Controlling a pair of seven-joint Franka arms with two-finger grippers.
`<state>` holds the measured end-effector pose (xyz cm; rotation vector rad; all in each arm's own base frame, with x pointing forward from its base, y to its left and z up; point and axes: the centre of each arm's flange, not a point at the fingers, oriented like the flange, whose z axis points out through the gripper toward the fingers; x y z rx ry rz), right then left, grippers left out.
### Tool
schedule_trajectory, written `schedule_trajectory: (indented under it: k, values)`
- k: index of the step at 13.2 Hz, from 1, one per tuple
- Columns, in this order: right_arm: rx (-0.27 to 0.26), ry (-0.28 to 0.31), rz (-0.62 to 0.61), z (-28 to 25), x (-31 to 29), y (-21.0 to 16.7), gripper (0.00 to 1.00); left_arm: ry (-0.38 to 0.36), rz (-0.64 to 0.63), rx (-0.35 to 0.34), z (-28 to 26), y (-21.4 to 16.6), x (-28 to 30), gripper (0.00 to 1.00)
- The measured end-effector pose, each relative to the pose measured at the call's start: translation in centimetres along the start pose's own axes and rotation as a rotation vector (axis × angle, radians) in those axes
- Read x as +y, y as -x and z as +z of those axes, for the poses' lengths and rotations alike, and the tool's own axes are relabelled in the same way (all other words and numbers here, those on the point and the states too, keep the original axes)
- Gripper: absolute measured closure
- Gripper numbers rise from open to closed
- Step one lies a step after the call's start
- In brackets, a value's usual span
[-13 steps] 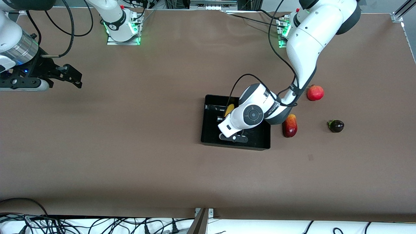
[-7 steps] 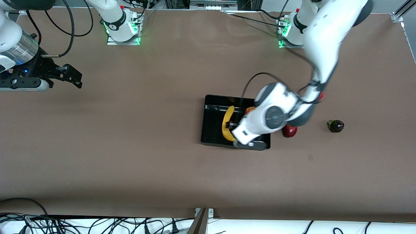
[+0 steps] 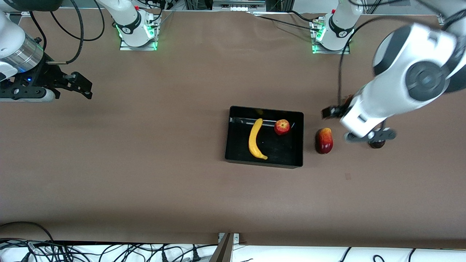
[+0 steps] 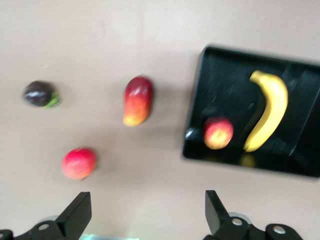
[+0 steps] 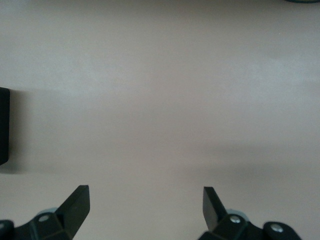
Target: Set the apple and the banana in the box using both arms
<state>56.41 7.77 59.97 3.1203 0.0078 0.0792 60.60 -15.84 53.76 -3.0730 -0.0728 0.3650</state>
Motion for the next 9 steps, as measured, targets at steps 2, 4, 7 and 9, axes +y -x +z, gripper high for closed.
schedule_trajectory:
  k: [2,4,7,9]
  values:
    - [0.001,0.000,0.000,0.0,0.0,0.0,0.00,-0.021,0.071,0.042,-2.5,1.8,-4.1,0.00]
    - [0.001,0.000,0.000,0.0,0.0,0.0,0.00,-0.004,0.124,0.115,-3.5,3.3,-10.0,0.00]
    - [0.001,0.000,0.000,0.0,0.0,0.0,0.00,-0.012,0.119,0.121,-2.9,6.7,-12.2,0.00]
    - [0.001,0.000,0.000,0.0,0.0,0.0,0.00,-0.015,0.130,0.101,-2.0,7.0,-11.7,0.00]
